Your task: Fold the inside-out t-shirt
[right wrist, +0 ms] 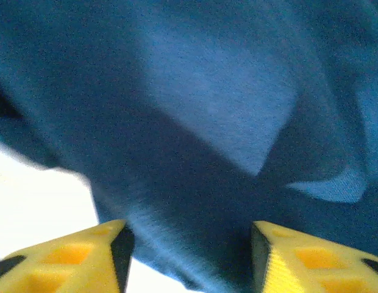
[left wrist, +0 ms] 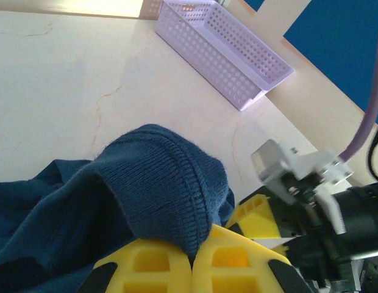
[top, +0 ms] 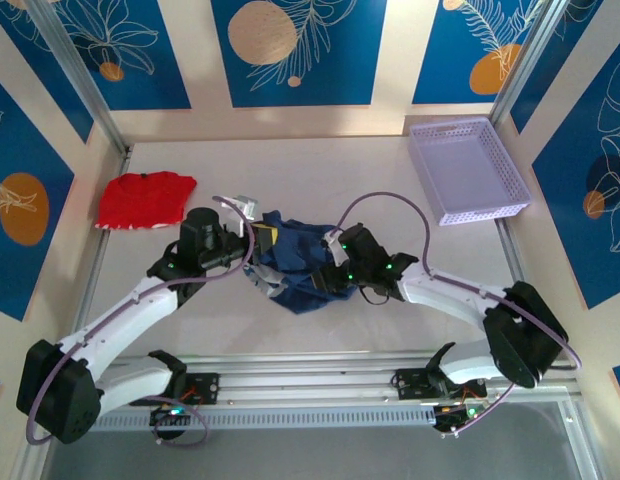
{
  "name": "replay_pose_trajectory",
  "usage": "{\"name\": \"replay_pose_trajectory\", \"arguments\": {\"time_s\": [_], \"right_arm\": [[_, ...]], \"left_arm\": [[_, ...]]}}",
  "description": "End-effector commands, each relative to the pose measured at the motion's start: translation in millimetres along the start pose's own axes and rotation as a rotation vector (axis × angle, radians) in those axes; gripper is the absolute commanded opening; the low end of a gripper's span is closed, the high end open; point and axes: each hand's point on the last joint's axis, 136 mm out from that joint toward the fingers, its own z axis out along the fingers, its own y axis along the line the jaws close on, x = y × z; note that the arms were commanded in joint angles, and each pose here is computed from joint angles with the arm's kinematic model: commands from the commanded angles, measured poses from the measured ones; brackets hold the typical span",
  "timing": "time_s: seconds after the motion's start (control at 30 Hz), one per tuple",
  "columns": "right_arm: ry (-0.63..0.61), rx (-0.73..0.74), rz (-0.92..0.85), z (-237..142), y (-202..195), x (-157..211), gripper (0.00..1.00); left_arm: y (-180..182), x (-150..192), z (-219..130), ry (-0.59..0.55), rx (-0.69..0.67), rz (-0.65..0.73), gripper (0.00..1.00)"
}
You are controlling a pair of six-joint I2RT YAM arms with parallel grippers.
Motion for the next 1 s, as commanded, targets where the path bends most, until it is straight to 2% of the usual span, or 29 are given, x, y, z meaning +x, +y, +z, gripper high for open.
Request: {"name": "replay_pose_trajectory", "arguments": {"time_s": [0.0, 0.1, 0.17, 0.33, 0.53, 0.67, 0.77, 0.97], "right_arm": [[-0.063, 0.133, -0.063, -5.4, -16.9, -25.2, 0.31], [-0.1, 0.142, -0.082, -23.9, -17.8, -37.9, 0.1], [-0.138, 0.107, -0.063, -39.4, -14.6, -46.7, 0.0], [-0.205, -0.03, 0.019, -63.2, -0.8, -61.7, 0.0], [-0.242, -0.086, 0.086, -79.4, 0.3, -72.9, 0.0], [-0.26, -0.091, 0.136, -91.0, -5.8, -75.9, 0.0], [-0.273, -0.097, 0.161, -97.4, -9.2, -75.9, 0.0], [-0.276, -0.007, 0.236, -107.8, -37.1, -69.6, 0.0]], "left_arm": [[0.5, -3.1, -6.9, -0.005, -0.003, 0.014, 0.0], [8.0, 1.4, -7.5, 0.012, -0.039, 0.023, 0.0], [15.2, 9.4, -5.1, 0.036, -0.063, 0.021, 0.0], [20.9, 25.6, 6.7, 0.09, -0.049, 0.001, 0.07], [22.0, 31.0, 14.9, 0.124, -0.032, 0.0, 0.12], [24.0, 32.6, 15.4, 0.127, -0.04, 0.0, 0.12], [23.2, 32.1, 16.1, 0.124, -0.034, -0.002, 0.04], [17.2, 23.3, 9.4, 0.095, -0.022, -0.001, 0.04]]}}
